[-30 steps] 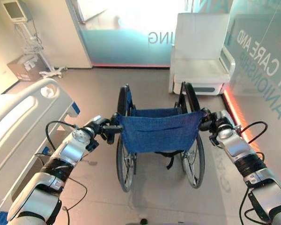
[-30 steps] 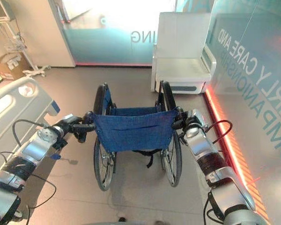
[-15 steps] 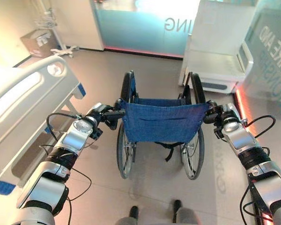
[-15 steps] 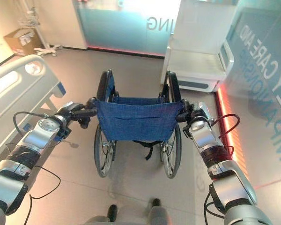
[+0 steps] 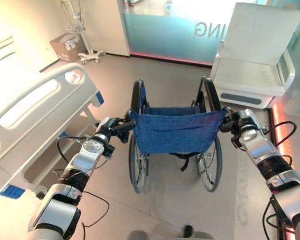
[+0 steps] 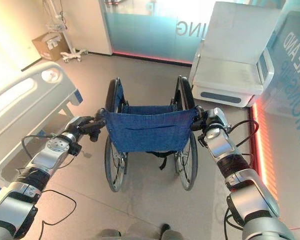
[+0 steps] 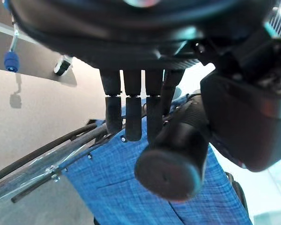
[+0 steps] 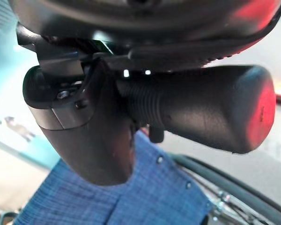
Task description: Push the wheelchair next to the bed
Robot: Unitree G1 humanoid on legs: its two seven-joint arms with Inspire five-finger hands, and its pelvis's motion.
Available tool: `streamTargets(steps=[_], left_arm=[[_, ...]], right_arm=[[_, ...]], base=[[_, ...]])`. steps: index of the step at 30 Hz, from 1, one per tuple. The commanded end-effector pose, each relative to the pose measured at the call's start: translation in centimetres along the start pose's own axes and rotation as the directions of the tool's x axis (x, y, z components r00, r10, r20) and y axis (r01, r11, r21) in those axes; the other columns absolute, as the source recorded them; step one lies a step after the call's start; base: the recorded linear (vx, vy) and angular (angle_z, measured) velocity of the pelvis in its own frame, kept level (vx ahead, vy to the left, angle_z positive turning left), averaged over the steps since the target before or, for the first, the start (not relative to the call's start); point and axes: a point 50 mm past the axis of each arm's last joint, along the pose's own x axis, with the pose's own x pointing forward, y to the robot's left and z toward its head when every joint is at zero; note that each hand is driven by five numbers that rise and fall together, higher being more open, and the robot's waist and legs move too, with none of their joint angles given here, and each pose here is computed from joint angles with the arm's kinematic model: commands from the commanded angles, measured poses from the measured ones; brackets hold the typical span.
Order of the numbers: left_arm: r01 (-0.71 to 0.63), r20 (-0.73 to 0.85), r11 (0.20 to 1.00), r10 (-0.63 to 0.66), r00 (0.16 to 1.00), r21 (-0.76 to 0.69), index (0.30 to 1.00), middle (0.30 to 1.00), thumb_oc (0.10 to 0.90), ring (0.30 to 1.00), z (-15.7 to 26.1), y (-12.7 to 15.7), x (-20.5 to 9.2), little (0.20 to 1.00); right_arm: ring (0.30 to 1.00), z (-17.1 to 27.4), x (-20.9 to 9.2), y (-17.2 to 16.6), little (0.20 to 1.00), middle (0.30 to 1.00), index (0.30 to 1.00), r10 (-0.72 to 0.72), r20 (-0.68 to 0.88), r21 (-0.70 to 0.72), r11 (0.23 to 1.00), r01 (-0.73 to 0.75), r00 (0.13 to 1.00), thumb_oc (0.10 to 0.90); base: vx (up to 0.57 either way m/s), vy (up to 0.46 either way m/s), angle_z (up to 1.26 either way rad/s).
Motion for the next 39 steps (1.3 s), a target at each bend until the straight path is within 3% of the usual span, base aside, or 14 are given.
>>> streamTargets(steps=[1, 9, 17, 23, 33, 39], left_arm=[[0.054, -0.019, 0.996, -0.053, 0.998, 0.065, 0.3, 0.3, 0.4, 0.3, -2.3, -1.0, -1.0, 0.3], [-0.011, 0.016, 0.993, 0.009, 1.0, 0.118, 0.3, 0.3, 0.4, 0.3, 0.0, 2.0, -0.9, 0.3], [-0.001, -0.039, 0.987, 0.008, 0.999, 0.163, 0.3, 0.3, 0.4, 0.3, 0.1, 2.4, -0.2, 0.3], [-0.003, -0.049, 0.982, 0.013, 0.999, 0.188, 0.3, 0.3, 0.4, 0.3, 0.7, 1.8, 0.4, 0.3], [-0.049, 0.055, 0.982, 0.04, 0.998, 0.18, 0.3, 0.3, 0.4, 0.3, 3.3, 2.0, 1.1, 0.3], [-0.078, 0.063, 0.985, 0.069, 0.996, 0.151, 0.3, 0.3, 0.4, 0.3, 3.2, 2.3, 1.1, 0.3]], right_arm=[[0.3, 6.1, -1.8, -1.2, 0.3, 0.3, 0.3, -0.002, 0.383, -0.123, 0.991, 0.054, 0.924, 0.4], [0.3, 6.2, -1.3, -2.3, 0.3, 0.3, 0.3, 0.025, 0.354, -0.104, 0.995, 0.012, 0.935, 0.4], [0.3, 2.9, -1.7, 1.7, 0.3, 0.3, 0.3, 0.099, 0.322, -0.106, 0.992, -0.068, 0.942, 0.4], [0.3, 2.9, -1.4, 1.6, 0.3, 0.3, 0.3, 0.093, 0.322, -0.112, 0.992, -0.059, 0.942, 0.4], [0.3, 3.8, -1.2, -0.4, 0.3, 0.3, 0.3, 0.102, 0.258, -0.118, 0.99, -0.074, 0.961, 0.4], [0.3, 4.2, -1.5, 0.2, 0.3, 0.3, 0.3, 0.15, 0.239, -0.142, 0.983, -0.118, 0.959, 0.4]], base=[[0.46, 0.053, -0.29], [0.45, 0.186, -0.52], [0.41, 0.24, -0.2], [0.32, 0.152, -0.26], [0.36, -0.083, 0.29], [0.46, -0.221, 0.7]])
